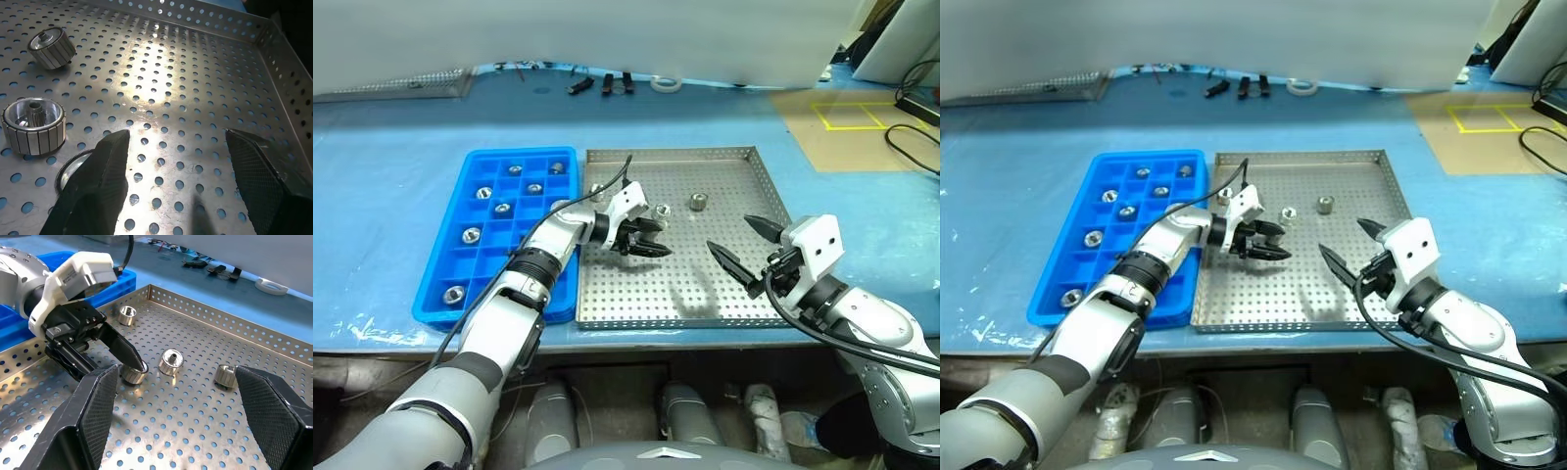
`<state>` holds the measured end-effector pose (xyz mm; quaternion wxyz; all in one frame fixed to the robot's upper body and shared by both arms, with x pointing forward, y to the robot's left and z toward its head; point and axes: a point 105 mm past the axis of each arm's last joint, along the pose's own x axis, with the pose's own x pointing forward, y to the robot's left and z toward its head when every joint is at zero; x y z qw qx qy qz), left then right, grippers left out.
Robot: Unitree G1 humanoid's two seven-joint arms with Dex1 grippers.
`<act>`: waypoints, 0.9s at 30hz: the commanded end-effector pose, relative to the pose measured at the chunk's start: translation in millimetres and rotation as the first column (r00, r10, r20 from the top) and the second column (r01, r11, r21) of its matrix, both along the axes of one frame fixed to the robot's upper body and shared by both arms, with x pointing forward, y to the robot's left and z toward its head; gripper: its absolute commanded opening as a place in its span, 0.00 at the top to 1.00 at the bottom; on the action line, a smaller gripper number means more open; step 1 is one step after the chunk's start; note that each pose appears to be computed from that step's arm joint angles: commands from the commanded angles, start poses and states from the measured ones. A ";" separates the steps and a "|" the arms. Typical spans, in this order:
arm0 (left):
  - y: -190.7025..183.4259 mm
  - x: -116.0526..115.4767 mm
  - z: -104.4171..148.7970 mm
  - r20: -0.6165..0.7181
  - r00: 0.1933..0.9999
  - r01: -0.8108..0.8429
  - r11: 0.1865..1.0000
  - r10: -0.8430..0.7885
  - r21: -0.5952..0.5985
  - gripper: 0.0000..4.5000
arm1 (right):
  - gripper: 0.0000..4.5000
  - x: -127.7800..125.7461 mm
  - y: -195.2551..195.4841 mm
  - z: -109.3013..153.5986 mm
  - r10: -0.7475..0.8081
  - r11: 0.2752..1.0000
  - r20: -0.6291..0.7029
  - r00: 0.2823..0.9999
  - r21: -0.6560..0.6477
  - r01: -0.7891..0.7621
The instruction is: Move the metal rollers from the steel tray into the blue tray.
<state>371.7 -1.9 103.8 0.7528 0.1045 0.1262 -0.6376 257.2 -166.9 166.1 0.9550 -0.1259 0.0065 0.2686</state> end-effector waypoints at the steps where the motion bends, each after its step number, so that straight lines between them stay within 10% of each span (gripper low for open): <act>1: 13.7 19.9 0.8 0.057 0.990 -0.127 0.992 0.126 0.022 0.27 | 0.10 -2.0 -0.5 7.1 0.001 1.000 0.041 0.999 -0.009 -0.001; 27: 46.7 50.9 -2.8 0.091 0.927 -0.369 0.927 0.363 0.060 0.27 | 0.10 0.8 0.0 4.9 -0.022 1.000 0.043 0.999 -0.021 0.023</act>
